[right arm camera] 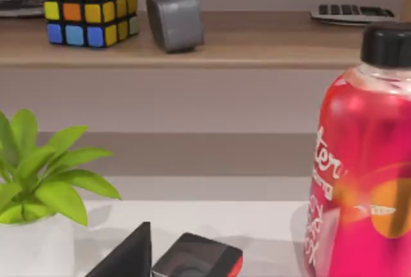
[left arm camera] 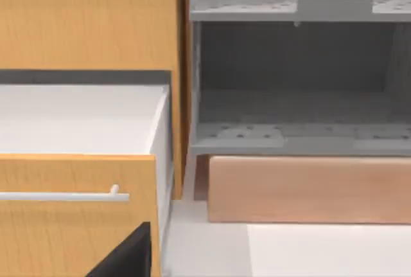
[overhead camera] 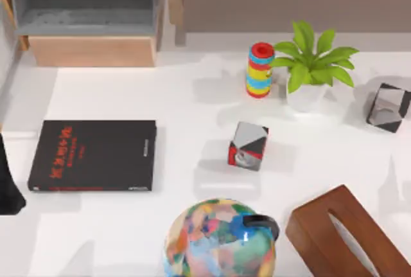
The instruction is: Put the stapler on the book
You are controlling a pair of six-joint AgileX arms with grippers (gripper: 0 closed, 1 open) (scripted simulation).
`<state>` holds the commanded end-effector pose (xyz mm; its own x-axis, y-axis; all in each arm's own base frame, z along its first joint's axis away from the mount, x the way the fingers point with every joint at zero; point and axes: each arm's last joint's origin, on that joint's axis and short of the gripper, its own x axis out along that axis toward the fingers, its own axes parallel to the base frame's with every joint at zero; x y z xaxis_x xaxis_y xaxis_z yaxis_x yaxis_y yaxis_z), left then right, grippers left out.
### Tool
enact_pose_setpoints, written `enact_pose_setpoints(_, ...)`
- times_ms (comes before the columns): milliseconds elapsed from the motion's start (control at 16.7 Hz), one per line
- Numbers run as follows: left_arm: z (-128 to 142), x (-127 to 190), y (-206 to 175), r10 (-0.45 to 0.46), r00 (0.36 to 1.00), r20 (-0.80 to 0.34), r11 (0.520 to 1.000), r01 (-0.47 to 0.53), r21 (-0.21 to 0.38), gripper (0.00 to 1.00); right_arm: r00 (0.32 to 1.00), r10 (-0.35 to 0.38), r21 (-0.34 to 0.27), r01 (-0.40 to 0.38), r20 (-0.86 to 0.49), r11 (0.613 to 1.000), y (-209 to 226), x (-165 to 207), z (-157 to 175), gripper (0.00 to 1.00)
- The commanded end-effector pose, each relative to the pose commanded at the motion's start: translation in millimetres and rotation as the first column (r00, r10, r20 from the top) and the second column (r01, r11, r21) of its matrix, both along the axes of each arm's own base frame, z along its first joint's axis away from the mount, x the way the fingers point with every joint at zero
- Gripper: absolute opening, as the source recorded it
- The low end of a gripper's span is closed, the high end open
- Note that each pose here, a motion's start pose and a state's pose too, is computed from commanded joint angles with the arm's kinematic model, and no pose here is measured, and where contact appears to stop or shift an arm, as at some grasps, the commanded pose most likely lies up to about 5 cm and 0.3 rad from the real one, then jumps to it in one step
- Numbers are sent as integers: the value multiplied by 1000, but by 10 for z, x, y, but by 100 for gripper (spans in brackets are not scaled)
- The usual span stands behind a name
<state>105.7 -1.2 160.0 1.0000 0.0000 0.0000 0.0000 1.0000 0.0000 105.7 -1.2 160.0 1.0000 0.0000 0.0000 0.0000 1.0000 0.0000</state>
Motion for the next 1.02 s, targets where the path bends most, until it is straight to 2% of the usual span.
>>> enact_pose_setpoints(240, 28, 3, 11, 9, 1000, -23, 1000, -9, -3, 100, 1000, 0, 0, 0, 0, 1000, 0, 0, 0, 100)
enact_pose_setpoints(420, 173, 30, 65, 47, 989, -139, 999, -50, -14, 100, 1000, 0, 0, 0, 0, 1000, 0, 0, 0, 100)
enact_pose_setpoints(540, 342, 83, 118, 77, 962, -261, 996, -85, -20, 100, 1000, 0, 0, 0, 0, 1000, 0, 0, 0, 100)
enact_pose_setpoints(780, 834, 398, 318, 136, 834, -535, 984, -176, -24, 100, 1000, 0, 0, 0, 0, 1000, 0, 0, 0, 100)
enact_pose_setpoints(1020, 1319, 1190, 765, 159, 643, -749, 967, -254, -12, 100, 1000, 0, 0, 0, 0, 1000, 0, 0, 0, 100)
